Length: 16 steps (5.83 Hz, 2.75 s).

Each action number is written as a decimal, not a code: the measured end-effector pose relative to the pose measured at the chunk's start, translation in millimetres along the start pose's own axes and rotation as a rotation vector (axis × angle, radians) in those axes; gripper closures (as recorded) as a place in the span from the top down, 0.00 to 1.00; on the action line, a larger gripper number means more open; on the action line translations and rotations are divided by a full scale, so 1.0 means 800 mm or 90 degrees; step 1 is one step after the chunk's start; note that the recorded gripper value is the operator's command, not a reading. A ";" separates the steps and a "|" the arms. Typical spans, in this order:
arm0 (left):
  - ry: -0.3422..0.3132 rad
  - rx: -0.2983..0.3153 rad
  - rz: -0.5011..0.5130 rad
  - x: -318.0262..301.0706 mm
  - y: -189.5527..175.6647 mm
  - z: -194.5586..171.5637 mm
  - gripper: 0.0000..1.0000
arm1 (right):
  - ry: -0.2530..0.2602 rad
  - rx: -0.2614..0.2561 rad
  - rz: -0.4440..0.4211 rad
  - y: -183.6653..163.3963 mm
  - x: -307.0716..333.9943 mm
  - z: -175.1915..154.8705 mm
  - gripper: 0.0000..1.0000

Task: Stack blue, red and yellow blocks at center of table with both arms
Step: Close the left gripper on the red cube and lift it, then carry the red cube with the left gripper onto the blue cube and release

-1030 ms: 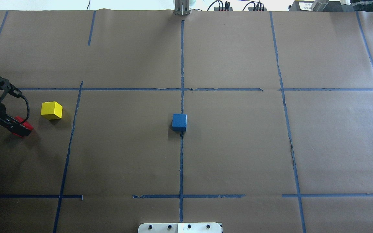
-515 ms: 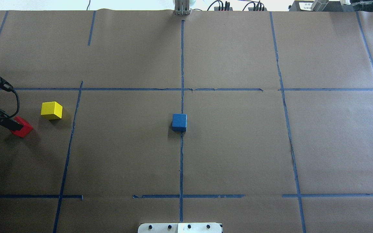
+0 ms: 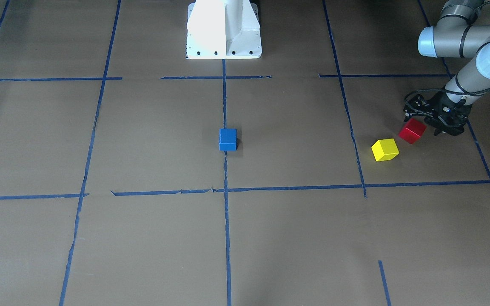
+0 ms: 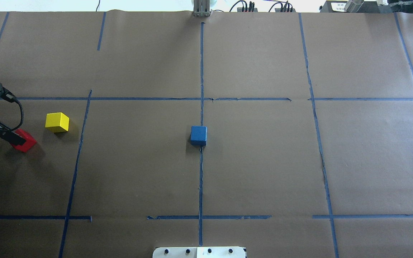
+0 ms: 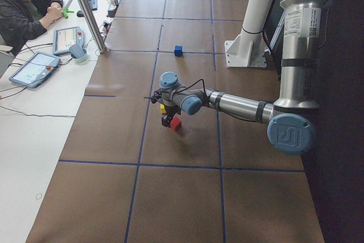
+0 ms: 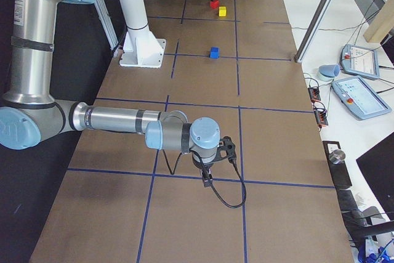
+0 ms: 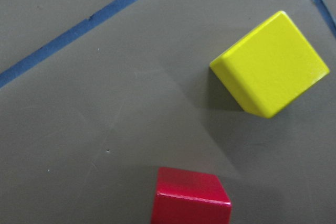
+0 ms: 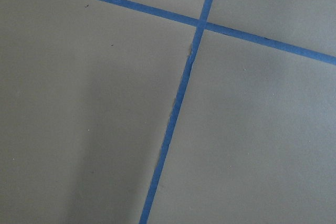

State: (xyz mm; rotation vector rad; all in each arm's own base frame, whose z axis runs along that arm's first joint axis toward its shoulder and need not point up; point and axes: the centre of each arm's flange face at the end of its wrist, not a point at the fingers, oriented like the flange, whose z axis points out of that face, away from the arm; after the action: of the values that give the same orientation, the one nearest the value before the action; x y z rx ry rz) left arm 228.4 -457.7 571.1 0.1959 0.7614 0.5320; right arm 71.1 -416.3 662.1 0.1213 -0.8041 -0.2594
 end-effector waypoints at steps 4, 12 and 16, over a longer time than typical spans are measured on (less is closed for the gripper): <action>-0.001 -0.014 -0.006 -0.005 -0.007 0.017 1.00 | 0.000 -0.002 0.002 0.002 0.001 0.002 1.00; 0.063 -0.028 -0.052 0.016 -0.030 0.022 0.05 | -0.001 -0.002 0.004 0.003 0.001 0.002 1.00; 0.057 0.034 -0.146 0.139 -0.117 -0.107 0.06 | -0.001 -0.002 0.005 0.003 0.001 0.001 1.00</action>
State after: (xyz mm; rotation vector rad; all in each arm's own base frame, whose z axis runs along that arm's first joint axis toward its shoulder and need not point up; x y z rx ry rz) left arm 271.5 -480.8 409.8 0.1329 0.8740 0.3040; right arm 71.0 -414.5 663.6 0.1157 -0.8056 -0.2537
